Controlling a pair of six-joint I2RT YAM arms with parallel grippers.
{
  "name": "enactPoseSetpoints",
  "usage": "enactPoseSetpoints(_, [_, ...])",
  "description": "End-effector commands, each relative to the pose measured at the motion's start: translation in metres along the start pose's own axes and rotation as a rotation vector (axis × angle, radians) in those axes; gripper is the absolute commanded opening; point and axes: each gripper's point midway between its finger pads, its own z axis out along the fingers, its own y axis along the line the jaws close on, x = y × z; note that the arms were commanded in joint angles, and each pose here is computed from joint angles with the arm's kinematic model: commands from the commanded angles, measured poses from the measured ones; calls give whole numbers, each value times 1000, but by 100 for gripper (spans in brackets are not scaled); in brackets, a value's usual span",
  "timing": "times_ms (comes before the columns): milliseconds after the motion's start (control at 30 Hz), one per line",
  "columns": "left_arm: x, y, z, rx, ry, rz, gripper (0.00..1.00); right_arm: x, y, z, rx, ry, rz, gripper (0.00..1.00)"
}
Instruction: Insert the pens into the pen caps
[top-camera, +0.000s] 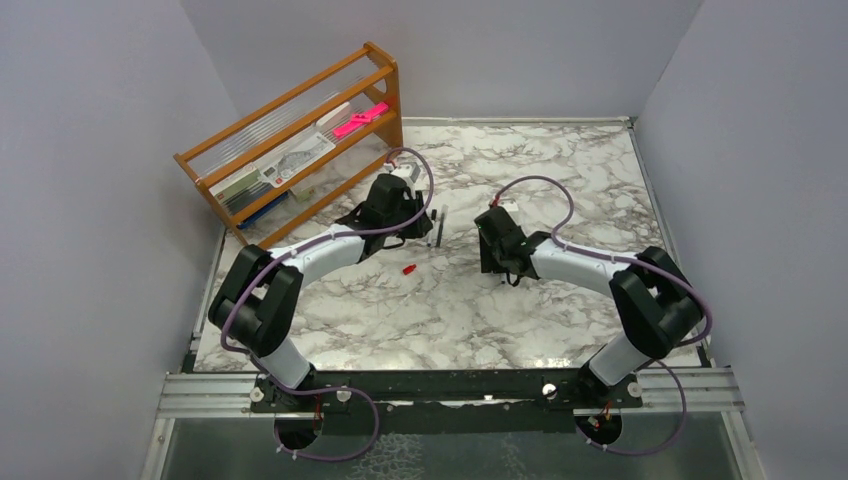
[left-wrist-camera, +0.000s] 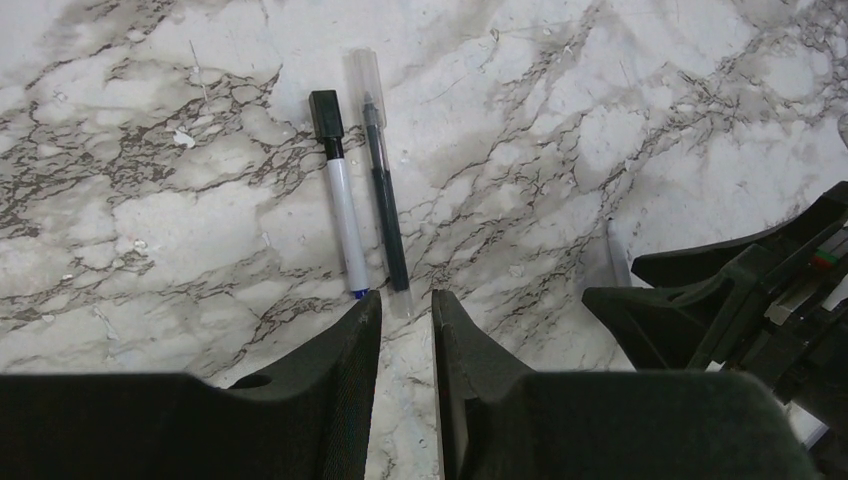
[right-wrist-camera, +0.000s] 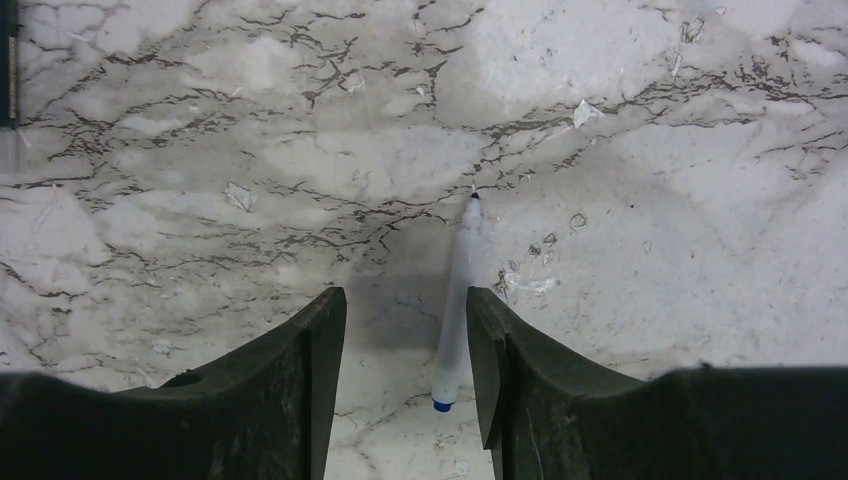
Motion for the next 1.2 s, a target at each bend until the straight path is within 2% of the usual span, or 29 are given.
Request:
enactPoseSetpoints(0, [-2, -14, -7, 61, -13, -6, 27, 6, -1, 10, 28, 15, 26, 49])
enactPoseSetpoints(167, [-2, -17, -12, 77, -16, -12, 27, 15, -2, 16, 38, 41, 34, 47])
enactPoseSetpoints(433, [-4, -33, -24, 156, -28, -38, 26, 22, 6, 13, -16, 59, 63, 7])
enactPoseSetpoints(500, [-4, -45, -30, 220, -29, -60, 22, 16, 9, 8, -38, 44, 73, 1])
enactPoseSetpoints(633, [-16, -89, -60, 466, -93, -158, 21, -21, 28, -19, -169, -76, 126, 1])
enactPoseSetpoints(733, [-23, -121, -89, 641, -143, -192, 27, -55, 41, -55, -299, -204, 202, 1])
enactPoseSetpoints(867, [-27, -149, -121, 739, -219, -156, 39, -95, 53, -106, -455, -349, 294, 1])
enactPoseSetpoints(1033, [-35, -188, -167, 975, -290, -118, 64, -123, 55, -166, -629, -507, 388, 1])
enactPoseSetpoints(1167, [-30, -210, -177, 1040, -297, -67, 69, -136, 54, -220, -798, -650, 402, 1])
